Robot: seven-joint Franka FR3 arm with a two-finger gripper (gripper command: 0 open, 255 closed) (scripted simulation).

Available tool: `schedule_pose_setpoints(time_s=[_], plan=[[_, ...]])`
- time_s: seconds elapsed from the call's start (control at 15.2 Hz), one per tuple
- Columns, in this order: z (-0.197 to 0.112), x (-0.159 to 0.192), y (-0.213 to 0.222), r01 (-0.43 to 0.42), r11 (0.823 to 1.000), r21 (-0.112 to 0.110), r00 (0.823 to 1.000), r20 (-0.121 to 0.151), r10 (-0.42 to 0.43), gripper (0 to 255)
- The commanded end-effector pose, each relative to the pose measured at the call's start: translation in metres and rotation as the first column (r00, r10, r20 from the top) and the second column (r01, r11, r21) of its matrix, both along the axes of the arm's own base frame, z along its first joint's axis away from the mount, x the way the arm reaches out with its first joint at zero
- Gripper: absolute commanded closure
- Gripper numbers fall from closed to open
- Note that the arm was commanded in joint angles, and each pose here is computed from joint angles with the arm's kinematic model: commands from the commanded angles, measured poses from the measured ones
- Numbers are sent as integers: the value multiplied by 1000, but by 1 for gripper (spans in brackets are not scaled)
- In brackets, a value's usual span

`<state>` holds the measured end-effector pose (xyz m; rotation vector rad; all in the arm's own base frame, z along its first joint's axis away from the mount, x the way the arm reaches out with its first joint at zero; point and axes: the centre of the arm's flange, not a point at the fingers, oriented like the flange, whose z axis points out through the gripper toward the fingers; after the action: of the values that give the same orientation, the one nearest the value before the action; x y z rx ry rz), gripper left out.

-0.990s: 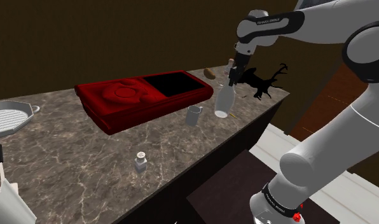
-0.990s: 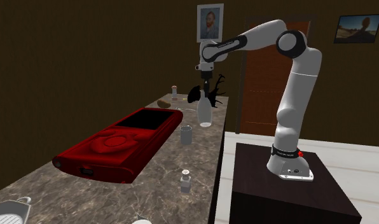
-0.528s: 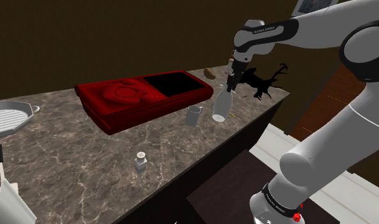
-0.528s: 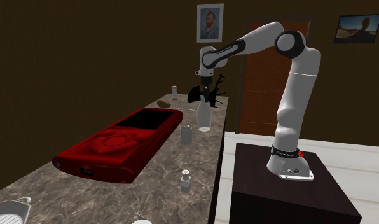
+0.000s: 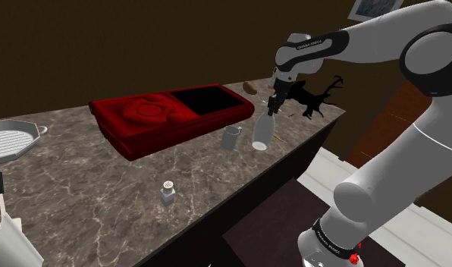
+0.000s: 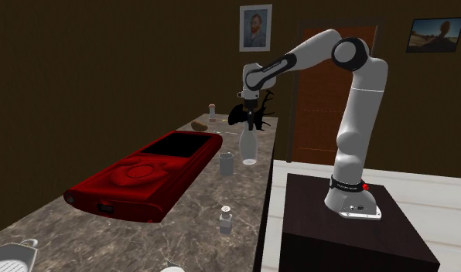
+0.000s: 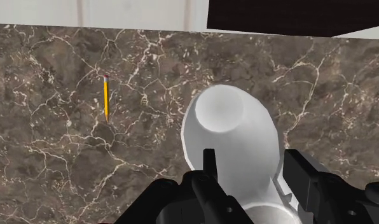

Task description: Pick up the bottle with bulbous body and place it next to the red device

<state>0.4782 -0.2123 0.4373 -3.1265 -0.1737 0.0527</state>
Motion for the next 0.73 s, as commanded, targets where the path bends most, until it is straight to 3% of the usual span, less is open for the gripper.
schedule_pose_setpoints(time_s=[0.0, 0.26, 0.33, 0.66], plan=[[-1, 0, 0, 0, 1000, 0, 1000, 1, 0, 255], [-1, 0, 0, 0, 1000, 0, 1000, 1, 0, 255], [-1, 0, 0, 0, 1000, 0, 1000, 1, 0, 0], [-1, 0, 0, 0, 1000, 0, 1000, 1, 0, 0]])
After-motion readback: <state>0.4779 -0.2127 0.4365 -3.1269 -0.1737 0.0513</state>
